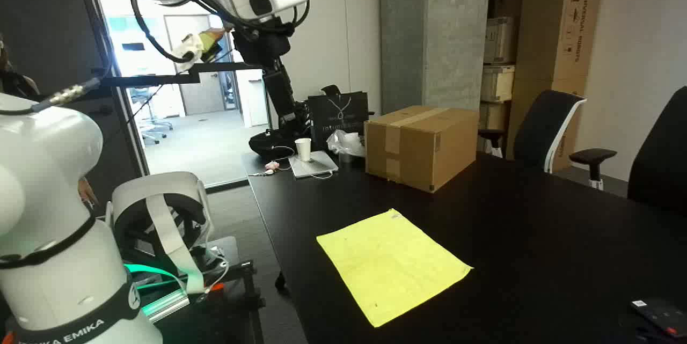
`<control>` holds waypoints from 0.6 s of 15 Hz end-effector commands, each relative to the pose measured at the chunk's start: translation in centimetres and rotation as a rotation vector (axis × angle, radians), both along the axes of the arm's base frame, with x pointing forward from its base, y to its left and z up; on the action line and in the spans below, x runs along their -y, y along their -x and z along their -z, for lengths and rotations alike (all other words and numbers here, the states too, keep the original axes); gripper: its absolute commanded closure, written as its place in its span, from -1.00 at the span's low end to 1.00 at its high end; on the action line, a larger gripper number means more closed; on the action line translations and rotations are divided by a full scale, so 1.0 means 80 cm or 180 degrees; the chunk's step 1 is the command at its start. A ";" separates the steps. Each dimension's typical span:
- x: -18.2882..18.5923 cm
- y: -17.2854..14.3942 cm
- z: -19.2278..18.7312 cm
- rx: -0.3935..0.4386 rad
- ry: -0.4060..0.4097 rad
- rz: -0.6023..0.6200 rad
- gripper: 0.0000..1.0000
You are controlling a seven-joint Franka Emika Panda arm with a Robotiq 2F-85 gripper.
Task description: Fold the towel on the table
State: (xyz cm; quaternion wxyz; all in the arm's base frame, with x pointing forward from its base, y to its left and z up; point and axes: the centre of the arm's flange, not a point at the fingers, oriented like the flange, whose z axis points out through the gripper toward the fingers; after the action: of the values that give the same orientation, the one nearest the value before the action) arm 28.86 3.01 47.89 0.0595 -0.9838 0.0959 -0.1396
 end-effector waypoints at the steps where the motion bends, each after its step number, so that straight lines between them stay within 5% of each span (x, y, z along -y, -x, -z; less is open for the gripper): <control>1: 0.000 0.001 0.007 -0.0054 0.0002 -0.0001 -1.00; 9: -0.002 -0.010 0.024 -0.0189 0.0009 -0.0031 -1.00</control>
State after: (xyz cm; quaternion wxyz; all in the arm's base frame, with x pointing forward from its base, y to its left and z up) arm 28.89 3.00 46.62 0.0565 -0.9869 0.0966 -0.1160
